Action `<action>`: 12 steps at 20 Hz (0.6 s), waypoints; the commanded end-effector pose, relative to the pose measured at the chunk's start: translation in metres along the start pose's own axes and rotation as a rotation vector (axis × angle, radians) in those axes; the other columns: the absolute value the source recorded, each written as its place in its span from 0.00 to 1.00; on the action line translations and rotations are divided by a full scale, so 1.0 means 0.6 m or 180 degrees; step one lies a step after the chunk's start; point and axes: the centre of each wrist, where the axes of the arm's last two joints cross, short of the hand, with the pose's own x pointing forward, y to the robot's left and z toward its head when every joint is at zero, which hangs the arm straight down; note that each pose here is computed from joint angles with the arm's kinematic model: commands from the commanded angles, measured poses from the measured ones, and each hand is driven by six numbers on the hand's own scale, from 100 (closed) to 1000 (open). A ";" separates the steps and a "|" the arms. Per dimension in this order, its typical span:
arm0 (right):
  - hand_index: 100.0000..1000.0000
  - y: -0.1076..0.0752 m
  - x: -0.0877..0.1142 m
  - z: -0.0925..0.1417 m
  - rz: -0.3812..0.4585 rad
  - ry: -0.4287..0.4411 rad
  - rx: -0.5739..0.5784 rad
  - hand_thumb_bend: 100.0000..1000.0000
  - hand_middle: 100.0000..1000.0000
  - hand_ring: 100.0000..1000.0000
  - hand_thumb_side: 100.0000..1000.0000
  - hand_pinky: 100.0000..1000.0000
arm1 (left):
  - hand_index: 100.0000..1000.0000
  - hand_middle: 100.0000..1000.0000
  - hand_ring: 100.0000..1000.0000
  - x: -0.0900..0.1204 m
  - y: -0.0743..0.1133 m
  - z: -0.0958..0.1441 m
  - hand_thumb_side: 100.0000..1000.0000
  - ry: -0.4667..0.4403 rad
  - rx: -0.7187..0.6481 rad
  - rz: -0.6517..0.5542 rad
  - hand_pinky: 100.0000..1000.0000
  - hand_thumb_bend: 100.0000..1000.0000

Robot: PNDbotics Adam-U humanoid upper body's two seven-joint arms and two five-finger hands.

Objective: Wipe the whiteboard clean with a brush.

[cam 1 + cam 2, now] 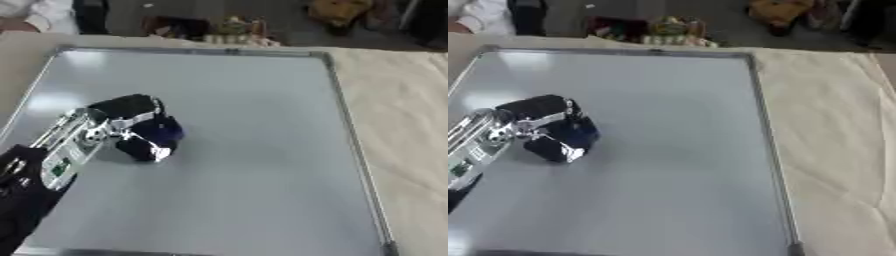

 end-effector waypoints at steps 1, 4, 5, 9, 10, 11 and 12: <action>0.82 -0.002 0.010 -0.009 -0.0008 -0.0084 0.0009 0.00 0.66 0.83 1.00 0.84 | 0.07 0.01 0.30 0.011 0.022 0.015 0.31 -0.0077 0.0101 -0.0146 0.29 0.00; 0.82 -0.002 0.009 -0.008 -0.0004 -0.0076 0.0012 0.00 0.66 0.83 1.00 0.84 | 0.07 0.00 0.29 0.026 0.022 0.023 0.31 -0.0146 0.0141 -0.0212 0.29 0.00; 0.82 -0.002 0.009 -0.008 -0.0003 -0.0074 0.0012 0.00 0.66 0.83 1.00 0.84 | 0.07 0.00 0.29 0.030 0.023 0.025 0.31 -0.0156 0.0145 -0.0216 0.29 0.00; 0.82 -0.002 0.009 -0.007 -0.0002 -0.0061 0.0015 0.00 0.66 0.83 1.00 0.84 | 0.07 0.01 0.29 0.058 0.023 0.031 0.30 -0.0405 0.0112 -0.0330 0.29 0.00; 0.82 -0.002 0.009 -0.006 -0.0001 -0.0060 0.0015 0.00 0.66 0.83 1.00 0.84 | 0.07 0.01 0.30 0.066 0.024 0.034 0.30 -0.0474 0.0105 -0.0370 0.29 0.00; 0.82 -0.003 0.008 -0.006 0.0001 -0.0058 0.0017 0.00 0.66 0.83 1.00 0.84 | 0.07 0.01 0.30 0.075 0.025 0.037 0.30 -0.0549 0.0077 -0.0415 0.29 0.00; 0.82 -0.003 0.008 -0.006 0.0003 -0.0056 0.0019 0.00 0.66 0.83 1.00 0.84 | 0.07 0.02 0.30 0.083 0.024 0.040 0.30 -0.0611 0.0035 -0.0456 0.30 0.00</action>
